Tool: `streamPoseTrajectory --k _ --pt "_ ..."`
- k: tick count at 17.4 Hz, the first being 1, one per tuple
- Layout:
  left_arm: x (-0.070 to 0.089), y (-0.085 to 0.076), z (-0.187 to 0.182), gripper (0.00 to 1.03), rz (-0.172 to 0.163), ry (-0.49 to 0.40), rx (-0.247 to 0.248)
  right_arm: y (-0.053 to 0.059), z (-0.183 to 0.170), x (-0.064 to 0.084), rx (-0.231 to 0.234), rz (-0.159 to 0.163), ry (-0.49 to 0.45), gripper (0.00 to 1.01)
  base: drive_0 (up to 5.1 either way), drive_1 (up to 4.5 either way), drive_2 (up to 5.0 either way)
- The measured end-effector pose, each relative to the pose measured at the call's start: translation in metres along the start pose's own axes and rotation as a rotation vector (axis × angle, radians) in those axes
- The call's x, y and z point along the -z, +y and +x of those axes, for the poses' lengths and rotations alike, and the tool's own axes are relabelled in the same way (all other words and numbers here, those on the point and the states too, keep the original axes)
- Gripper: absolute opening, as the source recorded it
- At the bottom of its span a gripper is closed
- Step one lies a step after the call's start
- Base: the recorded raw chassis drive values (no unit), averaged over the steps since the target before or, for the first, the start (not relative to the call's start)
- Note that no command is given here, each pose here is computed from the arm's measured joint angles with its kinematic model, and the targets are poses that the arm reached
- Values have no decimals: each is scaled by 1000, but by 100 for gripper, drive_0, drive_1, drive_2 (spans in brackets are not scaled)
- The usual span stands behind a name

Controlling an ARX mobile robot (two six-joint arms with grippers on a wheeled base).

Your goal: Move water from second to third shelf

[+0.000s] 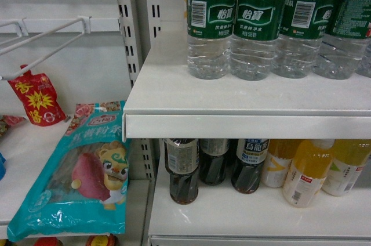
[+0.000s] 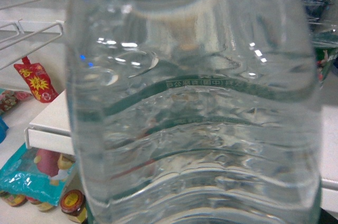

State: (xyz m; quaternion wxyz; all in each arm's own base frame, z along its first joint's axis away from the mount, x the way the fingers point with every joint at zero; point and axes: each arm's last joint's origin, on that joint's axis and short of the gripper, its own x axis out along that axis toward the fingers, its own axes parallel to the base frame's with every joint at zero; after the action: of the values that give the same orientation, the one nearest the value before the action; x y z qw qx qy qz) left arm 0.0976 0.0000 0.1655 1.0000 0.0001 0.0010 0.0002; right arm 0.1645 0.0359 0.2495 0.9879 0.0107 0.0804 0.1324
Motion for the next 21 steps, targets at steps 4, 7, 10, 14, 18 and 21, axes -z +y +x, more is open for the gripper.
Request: streamPoseTrajectory --k 4,7,10,14,18,21 --pt "0 0 0 98 0 0 0 9 36 -5 -21 0 21 42 0 0 0" --pt "0 0 0 98 0 0 0 11 72 -10 -10 16 35 42 0 0 0" --pt "0 0 0 98 0 0 0 4 105 -22 72 71 50 42 0 0 0" --pt "0 0 0 98 0 0 0 3 124 -23 148 90 43 42 0 0 0" --pt "0 0 0 98 0 0 0 8 136 -22 145 83 51 42 0 0 0" --pt "0 0 0 98 0 0 0 8 143 -22 142 90 52 42 0 0 0"
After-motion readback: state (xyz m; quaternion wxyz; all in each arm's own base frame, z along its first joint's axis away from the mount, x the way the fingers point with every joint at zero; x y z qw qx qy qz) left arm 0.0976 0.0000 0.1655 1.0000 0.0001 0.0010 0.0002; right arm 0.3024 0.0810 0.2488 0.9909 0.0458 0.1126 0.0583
